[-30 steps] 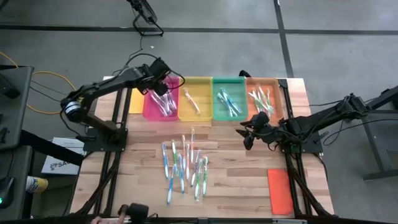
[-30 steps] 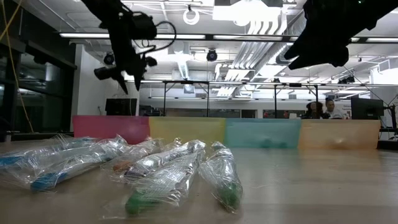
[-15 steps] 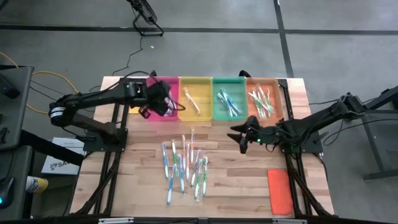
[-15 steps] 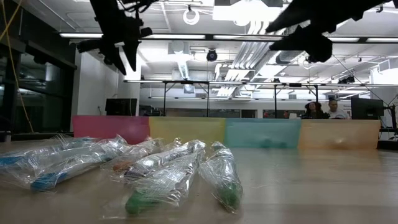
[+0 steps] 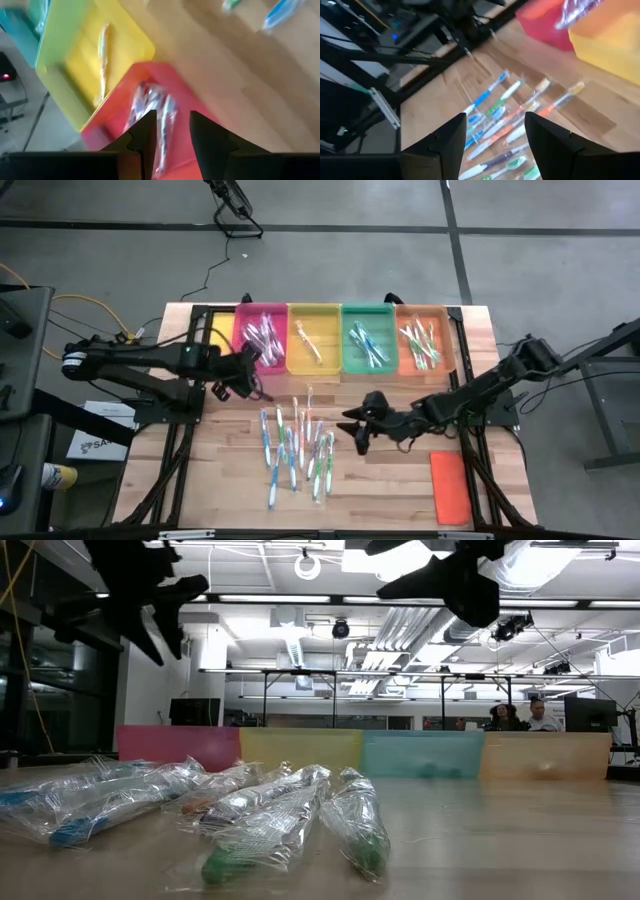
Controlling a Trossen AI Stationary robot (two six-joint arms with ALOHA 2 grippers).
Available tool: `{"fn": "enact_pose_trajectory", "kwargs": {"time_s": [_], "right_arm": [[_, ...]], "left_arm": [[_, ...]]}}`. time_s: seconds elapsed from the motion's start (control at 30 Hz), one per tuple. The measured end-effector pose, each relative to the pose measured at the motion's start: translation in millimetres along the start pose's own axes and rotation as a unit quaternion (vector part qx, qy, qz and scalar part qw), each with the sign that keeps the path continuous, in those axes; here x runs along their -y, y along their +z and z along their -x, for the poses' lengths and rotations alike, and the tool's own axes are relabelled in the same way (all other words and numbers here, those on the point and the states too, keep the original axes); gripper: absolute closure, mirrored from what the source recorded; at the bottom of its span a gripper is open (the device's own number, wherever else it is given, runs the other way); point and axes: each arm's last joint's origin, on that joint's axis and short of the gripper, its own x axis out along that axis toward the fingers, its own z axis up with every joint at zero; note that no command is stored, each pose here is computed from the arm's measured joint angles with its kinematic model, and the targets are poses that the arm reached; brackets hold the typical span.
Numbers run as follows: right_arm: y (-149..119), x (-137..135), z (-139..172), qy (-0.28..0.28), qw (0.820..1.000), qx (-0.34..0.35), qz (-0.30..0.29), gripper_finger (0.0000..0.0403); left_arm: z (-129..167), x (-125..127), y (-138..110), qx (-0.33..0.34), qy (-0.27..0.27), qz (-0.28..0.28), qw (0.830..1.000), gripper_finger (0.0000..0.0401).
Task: Pick & Place Toothbrushes
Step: Put the blue toothbrush into the green bin
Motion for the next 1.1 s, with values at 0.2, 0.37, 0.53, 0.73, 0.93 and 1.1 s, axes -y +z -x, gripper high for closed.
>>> {"fn": "enact_pose_trajectory", "kwargs": {"time_s": [0.2, 0.37, 0.53, 0.73, 0.93, 1.1], "right_arm": [[1.2, -18.5, -19.8, -0.057, 0.997, -0.042, -0.036, 0.0206], [2.5, -19.4, -22.5, -0.107, 0.985, -0.062, -0.117, 0.0206], [1.0, -16.4, -22.0, -0.123, 0.977, -0.072, -0.159, 0.0206], [-3.3, -11.5, -19.6, -0.144, 0.973, -0.103, -0.146, 0.0206], [-4.2, -9.6, -18.9, -0.153, 0.973, -0.107, -0.136, 0.0206], [-4.3, -9.6, -18.9, -0.151, 0.975, -0.110, -0.122, 0.0206]], "left_arm": [[2.8, 27.3, -0.2, 0.057, 0.024, -0.004, 0.998, 0.0291], [5.4, 38.3, -0.1, 0.080, 0.027, -0.010, 0.996, 0.0291], [7.7, 41.4, 1.0, 0.087, 0.025, -0.012, 0.996, 0.0291], [6.0, 43.8, 5.4, 0.122, -0.012, -0.053, 0.991, 0.0291], [-11.8, 48.7, 18.4, 0.133, -0.074, -0.178, 0.972, 0.0291], [-37.2, 57.5, 33.3, 0.145, -0.159, -0.271, 0.938, 0.0285]]}}
